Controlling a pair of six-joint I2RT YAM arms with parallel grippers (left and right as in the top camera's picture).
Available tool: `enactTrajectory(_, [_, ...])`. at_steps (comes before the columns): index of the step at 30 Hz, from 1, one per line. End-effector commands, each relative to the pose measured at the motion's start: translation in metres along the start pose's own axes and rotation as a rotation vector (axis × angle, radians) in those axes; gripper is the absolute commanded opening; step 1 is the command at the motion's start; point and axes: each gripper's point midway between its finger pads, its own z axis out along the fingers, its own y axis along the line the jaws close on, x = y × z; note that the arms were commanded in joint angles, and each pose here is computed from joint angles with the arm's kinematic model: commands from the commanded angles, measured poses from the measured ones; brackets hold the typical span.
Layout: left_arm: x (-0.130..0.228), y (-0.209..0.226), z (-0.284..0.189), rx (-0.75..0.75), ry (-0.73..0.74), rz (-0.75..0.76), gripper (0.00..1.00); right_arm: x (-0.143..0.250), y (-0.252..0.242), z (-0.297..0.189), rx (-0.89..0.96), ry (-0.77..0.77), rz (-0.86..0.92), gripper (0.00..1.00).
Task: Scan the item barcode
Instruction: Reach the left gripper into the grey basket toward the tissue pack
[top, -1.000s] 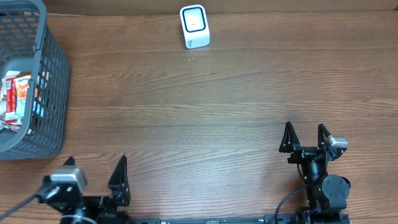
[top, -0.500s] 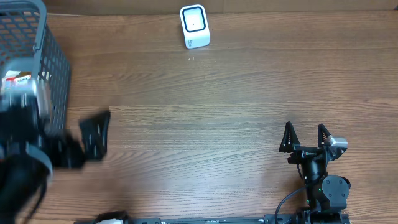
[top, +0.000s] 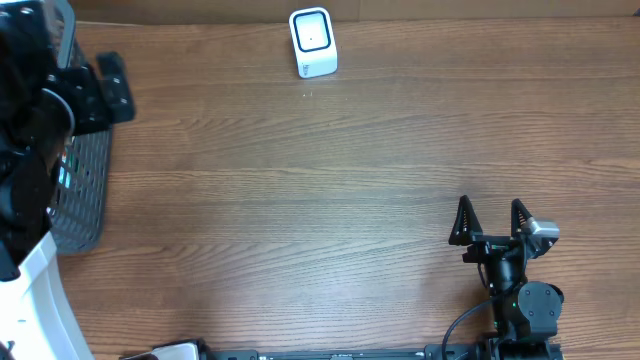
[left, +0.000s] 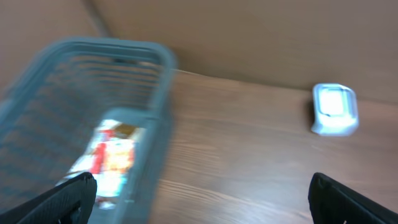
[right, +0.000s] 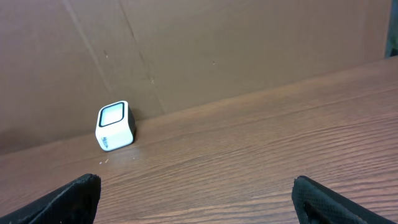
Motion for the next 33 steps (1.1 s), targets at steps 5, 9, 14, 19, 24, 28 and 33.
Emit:
enactTrajectory(5, [0.004, 0.104, 0.021, -0.305, 0.051, -0.128, 1.00, 0.001, 0.000, 0.000, -0.005, -0.005, 0.004, 1.00])
enactTrajectory(9, [0.021, 0.139, 0.044, -0.275, 0.122, -0.238, 1.00, 0.001, 0.000, 0.000, -0.005, -0.005, 0.004, 1.00])
enactTrajectory(14, [0.047, 0.184, 0.074, -0.259, 0.207, -0.360, 1.00, 0.001, 0.000, 0.000, -0.005, -0.005, 0.004, 1.00])
enactTrajectory(19, [0.073, 0.201, 0.107, -0.177, 0.304, -0.395, 1.00, 0.001, 0.000, 0.000, -0.005, -0.005, 0.004, 1.00])
enactTrajectory(24, [0.089, 0.202, 0.144, -0.109, 0.374, -0.346, 1.00, 0.001, 0.000, 0.000, -0.005, -0.005, 0.004, 1.00])
enactTrajectory(28, [0.102, 0.208, 0.169, -0.093, 0.417, -0.347, 1.00, 0.001, 0.000, 0.000, -0.005, -0.005, 0.004, 1.00])
enactTrajectory(33, [0.119, 0.213, 0.196, -0.076, 0.469, -0.354, 1.00, 0.001, 0.000, 0.000, -0.005, -0.005, 0.004, 1.00])
